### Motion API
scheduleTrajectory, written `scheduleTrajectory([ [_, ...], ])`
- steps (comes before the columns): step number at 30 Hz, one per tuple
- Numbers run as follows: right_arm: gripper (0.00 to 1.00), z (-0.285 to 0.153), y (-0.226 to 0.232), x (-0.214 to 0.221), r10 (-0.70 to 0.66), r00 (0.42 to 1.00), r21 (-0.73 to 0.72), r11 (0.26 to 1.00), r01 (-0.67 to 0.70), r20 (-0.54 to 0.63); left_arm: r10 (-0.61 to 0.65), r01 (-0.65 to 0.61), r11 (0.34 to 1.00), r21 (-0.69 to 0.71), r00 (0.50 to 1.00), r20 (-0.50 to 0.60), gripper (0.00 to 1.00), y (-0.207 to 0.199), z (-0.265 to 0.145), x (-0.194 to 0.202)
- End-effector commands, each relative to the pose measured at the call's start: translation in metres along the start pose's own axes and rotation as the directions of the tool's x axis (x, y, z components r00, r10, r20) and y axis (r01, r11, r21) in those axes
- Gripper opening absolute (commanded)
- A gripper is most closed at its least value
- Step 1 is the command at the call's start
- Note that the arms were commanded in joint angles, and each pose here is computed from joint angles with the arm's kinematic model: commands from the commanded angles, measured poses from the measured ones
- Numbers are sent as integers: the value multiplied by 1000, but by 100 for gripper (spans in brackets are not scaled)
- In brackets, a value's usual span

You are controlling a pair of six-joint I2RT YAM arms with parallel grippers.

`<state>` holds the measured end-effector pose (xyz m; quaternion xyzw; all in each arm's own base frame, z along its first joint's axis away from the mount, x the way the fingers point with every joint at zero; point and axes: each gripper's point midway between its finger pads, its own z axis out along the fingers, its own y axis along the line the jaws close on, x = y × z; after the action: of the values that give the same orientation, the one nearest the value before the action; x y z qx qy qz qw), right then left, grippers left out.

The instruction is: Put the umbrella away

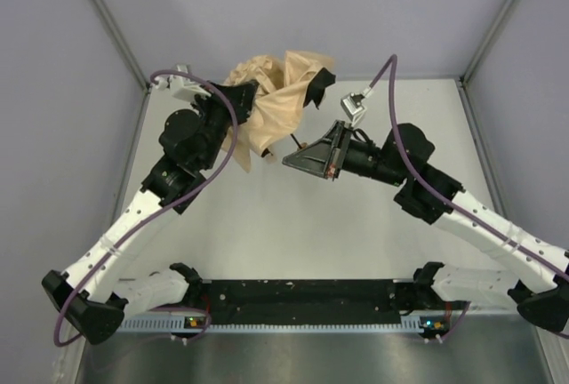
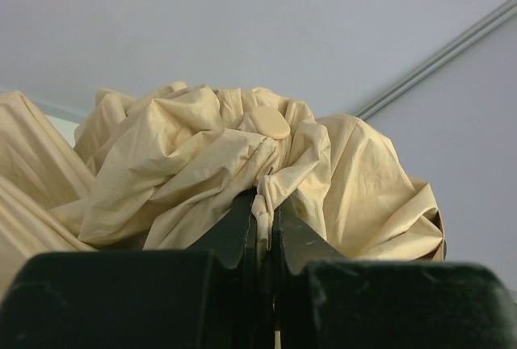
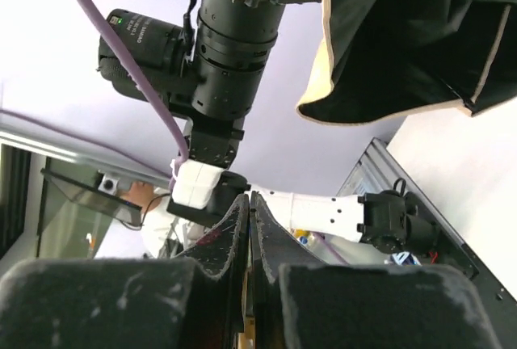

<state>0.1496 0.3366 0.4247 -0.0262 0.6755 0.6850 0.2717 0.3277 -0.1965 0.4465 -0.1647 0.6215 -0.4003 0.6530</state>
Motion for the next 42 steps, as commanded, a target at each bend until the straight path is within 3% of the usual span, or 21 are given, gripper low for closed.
scheduleTrajectory([
  [1,7,-4,34,-8,-92,996,-91,992,91,-8,-70,49,982,181,992,107,0,-47,-11,-41],
  [4,71,-25,18,-38,-94,990,82,993,86,107,-28,12,987,161,995,99,0,-39,-15,-36],
  [6,88,-32,8,-52,-102,983,179,981,74,153,-29,12,988,157,994,105,0,-34,-20,-36],
  [8,93,-25,5,-62,-122,979,230,970,82,165,-36,19,987,157,994,104,0,-32,-24,-35],
  [14,87,10,15,-79,-110,984,229,970,75,143,-52,35,986,161,993,105,0,-32,-26,-36],
  [17,73,21,21,-85,-108,984,219,973,76,140,-60,40,984,174,992,114,0,-38,-25,-40],
  [20,68,21,17,-86,-91,984,239,970,52,153,-67,43,982,185,990,125,0,-43,-24,-46],
  [29,76,-18,-29,-58,-140,981,406,911,75,132,-21,-4,985,174,989,144,0,-45,-28,-55],
  [33,75,1,-23,-67,-166,978,375,920,109,123,-24,1,985,175,991,129,0,-44,-29,-51],
  [37,74,25,12,-81,-180,974,271,953,138,138,-23,2,985,175,993,117,0,-42,-26,-46],
  [40,66,39,7,-87,-165,975,279,953,120,145,-37,15,984,178,992,119,0,-43,-25,-46],
  [41,59,41,0,-88,-156,976,295,950,106,152,-42,19,983,184,992,118,0,-44,-24,-45],
  [42,44,42,-4,-87,-151,977,300,949,100,152,-47,25,982,189,992,116,0,-45,-23,-45],
])
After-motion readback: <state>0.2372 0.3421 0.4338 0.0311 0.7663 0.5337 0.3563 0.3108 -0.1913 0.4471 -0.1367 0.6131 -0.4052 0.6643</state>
